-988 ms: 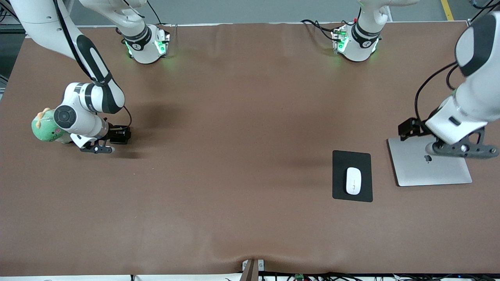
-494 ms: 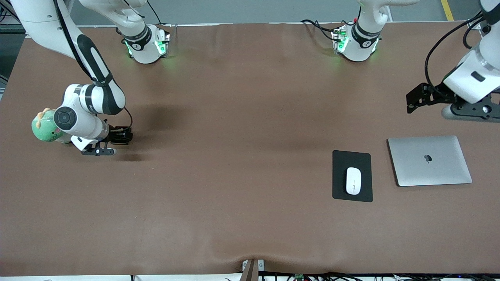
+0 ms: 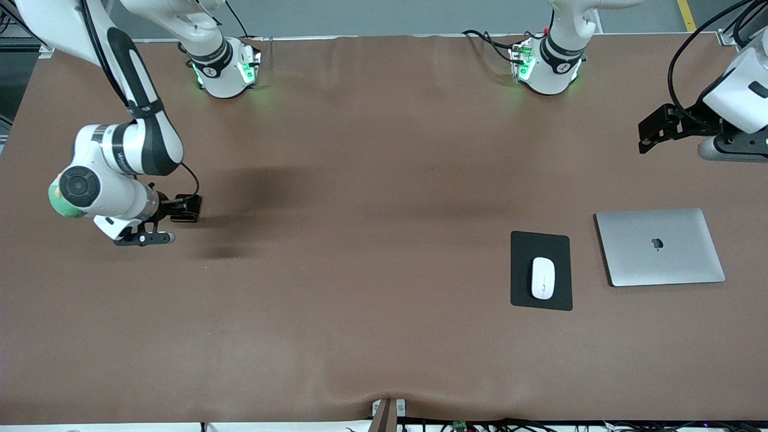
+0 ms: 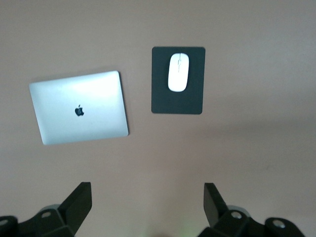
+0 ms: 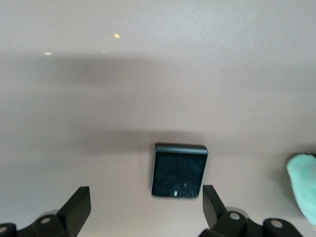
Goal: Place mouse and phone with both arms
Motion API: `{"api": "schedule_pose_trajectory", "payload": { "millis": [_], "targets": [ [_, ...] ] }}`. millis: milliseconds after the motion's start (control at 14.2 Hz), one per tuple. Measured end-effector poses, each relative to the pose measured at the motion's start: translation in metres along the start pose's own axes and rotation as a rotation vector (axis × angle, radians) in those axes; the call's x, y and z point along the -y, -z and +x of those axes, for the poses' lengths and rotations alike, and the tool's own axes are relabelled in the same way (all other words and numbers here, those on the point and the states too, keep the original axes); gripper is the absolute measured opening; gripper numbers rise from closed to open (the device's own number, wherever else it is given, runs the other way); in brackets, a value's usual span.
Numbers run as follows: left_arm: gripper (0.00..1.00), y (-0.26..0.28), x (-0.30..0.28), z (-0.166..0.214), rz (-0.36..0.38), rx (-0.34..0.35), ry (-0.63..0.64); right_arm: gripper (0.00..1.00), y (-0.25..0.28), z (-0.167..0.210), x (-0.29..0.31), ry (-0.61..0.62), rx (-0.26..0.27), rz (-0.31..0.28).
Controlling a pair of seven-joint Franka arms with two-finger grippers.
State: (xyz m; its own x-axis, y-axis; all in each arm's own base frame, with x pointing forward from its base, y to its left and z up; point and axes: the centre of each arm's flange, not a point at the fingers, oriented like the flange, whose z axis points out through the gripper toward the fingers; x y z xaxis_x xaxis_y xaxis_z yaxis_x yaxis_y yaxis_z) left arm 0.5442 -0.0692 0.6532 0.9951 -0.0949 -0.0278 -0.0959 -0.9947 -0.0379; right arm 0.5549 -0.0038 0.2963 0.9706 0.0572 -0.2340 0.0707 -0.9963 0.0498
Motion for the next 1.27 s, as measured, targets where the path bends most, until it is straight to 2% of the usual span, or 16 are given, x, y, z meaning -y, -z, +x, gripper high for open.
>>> {"api": "schedule_pose_trajectory", "payload": {
  "millis": [141,423,635,846,1270],
  "targets": [
    [1.0,-0.001,0.004,-0.002,0.0,0.014,0.007,1.0,0.035,0.004,0.005,0.007,0.012,0.003],
    [1.0,-0.004,0.005,-0.005,0.0,0.045,0.01,1.0,0.087,0.009,0.028,0.023,0.039,0.044],
    [1.0,-0.005,0.005,-0.007,0.001,0.061,0.009,1.0,0.144,0.01,0.029,0.029,0.033,0.045],
    [1.0,-0.002,0.001,-0.01,0.001,0.062,0.017,1.0,0.202,0.005,0.026,0.029,-0.001,0.044],
    [1.0,0.011,0.001,-0.028,0.005,0.056,0.003,1.0,0.284,-0.006,0.016,0.015,-0.112,0.039]
  ]
}}
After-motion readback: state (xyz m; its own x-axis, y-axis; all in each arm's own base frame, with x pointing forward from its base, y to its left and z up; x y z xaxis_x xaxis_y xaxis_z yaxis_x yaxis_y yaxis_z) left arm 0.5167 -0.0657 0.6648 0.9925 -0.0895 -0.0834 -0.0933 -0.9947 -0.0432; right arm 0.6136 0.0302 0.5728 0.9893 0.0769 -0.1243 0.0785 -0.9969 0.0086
